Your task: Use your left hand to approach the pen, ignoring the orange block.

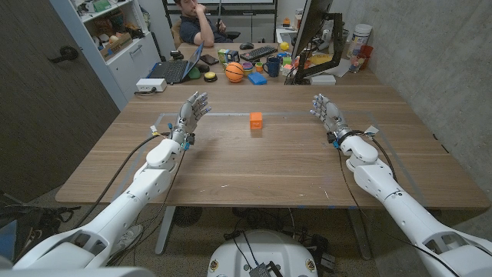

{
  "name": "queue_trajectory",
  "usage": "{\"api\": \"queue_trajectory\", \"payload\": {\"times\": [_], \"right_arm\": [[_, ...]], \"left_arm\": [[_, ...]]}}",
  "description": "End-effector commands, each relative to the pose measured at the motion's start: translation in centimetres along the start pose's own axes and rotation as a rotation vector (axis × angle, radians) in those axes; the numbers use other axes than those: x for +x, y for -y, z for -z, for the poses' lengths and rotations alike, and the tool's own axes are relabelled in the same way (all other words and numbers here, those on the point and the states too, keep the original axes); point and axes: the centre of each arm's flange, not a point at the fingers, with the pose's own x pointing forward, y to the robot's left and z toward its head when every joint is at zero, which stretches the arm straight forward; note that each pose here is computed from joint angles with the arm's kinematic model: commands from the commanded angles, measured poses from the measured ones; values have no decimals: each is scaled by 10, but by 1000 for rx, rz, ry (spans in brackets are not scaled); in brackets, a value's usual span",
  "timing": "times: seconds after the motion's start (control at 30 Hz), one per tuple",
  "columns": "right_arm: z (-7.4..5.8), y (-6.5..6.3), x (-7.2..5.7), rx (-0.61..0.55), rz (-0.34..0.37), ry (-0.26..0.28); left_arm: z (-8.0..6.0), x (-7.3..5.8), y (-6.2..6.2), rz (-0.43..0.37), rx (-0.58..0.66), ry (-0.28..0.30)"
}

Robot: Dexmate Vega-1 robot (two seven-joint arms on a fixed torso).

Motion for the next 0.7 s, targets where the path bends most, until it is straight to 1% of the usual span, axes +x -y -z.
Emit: {"api": "queue_trajectory", "payload": {"times": [0.03, 0.3, 0.53, 0.7], "right_arm": [[3, -2, 2, 5, -8, -3], [3, -5, 4, 5, -21, -1], [3, -8, 5, 4, -32, 1], [4, -11, 6, 8, -42, -2]], "left_arm": [[-24, -11, -1, 20, 99, 89], [-43, -28, -2, 16, 200, 148], [-56, -44, -4, 10, 315, 169], [-64, -56, -5, -12, 391, 189]]}}
